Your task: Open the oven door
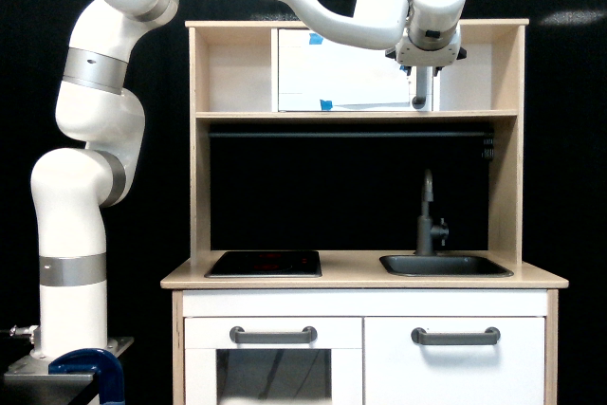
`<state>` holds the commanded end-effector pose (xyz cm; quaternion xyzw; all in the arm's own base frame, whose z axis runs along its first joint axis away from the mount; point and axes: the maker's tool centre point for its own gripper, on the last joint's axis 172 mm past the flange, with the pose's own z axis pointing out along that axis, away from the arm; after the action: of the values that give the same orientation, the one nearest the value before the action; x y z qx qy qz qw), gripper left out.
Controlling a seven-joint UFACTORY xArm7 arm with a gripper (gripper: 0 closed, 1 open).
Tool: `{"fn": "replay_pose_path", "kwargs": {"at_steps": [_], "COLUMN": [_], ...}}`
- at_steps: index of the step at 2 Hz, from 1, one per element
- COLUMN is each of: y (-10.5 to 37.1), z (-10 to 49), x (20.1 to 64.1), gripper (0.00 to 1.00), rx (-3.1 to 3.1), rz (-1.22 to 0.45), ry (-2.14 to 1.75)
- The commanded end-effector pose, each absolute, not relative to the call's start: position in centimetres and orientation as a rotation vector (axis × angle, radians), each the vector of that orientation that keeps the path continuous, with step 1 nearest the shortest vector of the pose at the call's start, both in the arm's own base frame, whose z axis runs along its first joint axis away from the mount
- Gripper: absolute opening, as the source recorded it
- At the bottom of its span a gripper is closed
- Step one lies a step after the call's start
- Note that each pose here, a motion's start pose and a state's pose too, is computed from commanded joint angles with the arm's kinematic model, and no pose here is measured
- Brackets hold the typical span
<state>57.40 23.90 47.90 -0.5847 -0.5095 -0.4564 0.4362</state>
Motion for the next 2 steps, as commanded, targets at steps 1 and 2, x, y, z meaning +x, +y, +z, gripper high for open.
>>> {"fn": "replay_pose_path", "kwargs": {"at_steps": [1, 2], "y": [26.8, 28.8], "z": [47.6, 47.4], "x": [58.3, 58.3], "gripper": [1.00, 1.00], "rx": [-1.455, -1.455], "rz": [-1.135, -1.135], "ry": [-1.268, -1.268]}}
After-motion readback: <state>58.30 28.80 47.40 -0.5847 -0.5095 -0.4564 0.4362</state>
